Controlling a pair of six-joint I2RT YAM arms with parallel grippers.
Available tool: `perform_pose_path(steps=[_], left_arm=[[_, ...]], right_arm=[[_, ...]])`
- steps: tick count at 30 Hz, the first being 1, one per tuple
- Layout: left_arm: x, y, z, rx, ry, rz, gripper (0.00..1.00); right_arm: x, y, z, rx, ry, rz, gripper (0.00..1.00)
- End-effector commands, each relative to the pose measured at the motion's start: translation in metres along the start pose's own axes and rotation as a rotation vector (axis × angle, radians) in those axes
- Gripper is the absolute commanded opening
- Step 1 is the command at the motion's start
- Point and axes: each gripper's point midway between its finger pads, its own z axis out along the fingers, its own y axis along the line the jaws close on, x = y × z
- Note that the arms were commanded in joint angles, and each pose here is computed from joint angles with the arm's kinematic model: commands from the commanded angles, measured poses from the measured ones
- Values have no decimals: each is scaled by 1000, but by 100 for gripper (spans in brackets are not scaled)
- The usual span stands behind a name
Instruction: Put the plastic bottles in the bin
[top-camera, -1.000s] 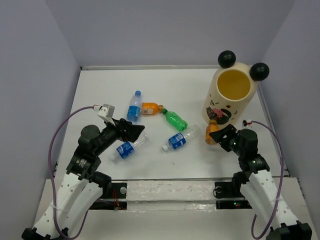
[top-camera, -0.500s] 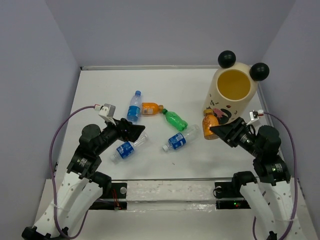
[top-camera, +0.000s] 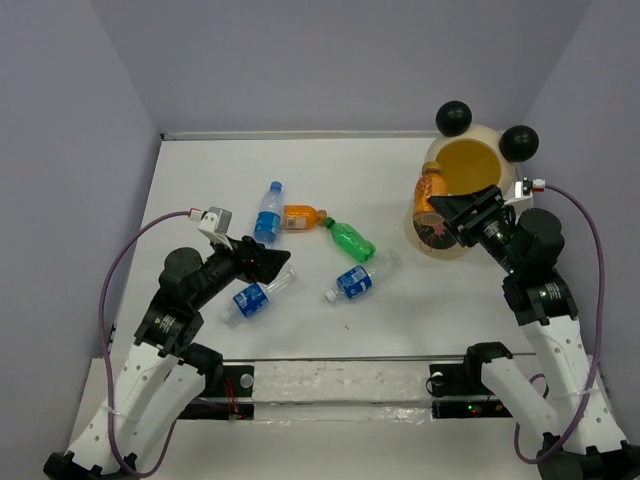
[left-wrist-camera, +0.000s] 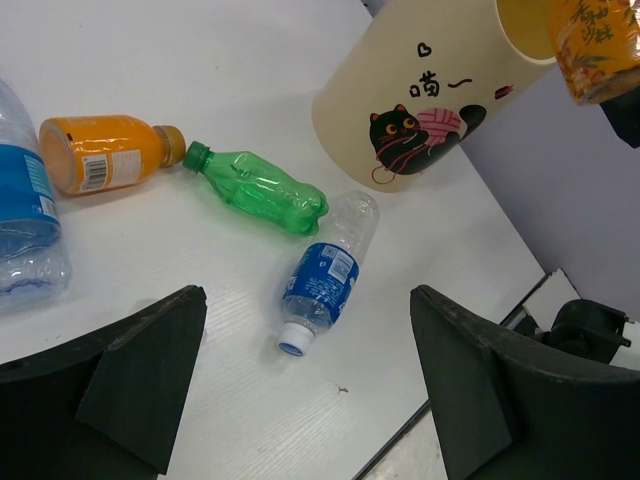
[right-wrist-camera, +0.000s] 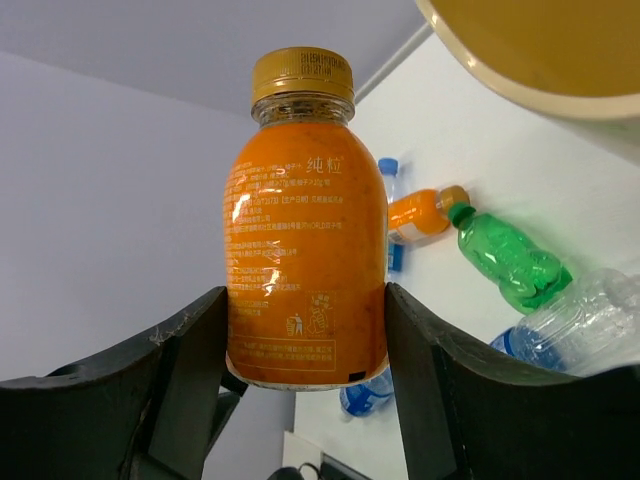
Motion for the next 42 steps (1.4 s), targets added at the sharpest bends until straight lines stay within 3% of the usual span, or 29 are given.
perform_pose_path(steps=[1, 7, 20, 30, 34, 39, 42], left_arm=[[-2, -5, 1, 30, -8, 27, 93], [-4, -6, 0, 37, -15, 40, 93], [-1, -6, 2, 42, 1, 36, 93], [2, -3, 5, 32, 20, 35, 93], [4, -2, 7, 29, 29, 31, 93], [6, 2, 9, 12, 38, 27, 93], [6, 3, 10, 10, 39, 28, 93]], right_arm=[[-35, 21, -11, -45, -186, -9, 36], [-54, 4, -11, 38, -301, 29, 36], [-73, -23, -3, 141, -418, 143, 36], [-105, -23, 11, 179, -540, 194, 42], [-113, -22, 15, 183, -571, 212, 53], [-122, -16, 17, 169, -600, 216, 75], [-127, -10, 20, 160, -607, 213, 81]])
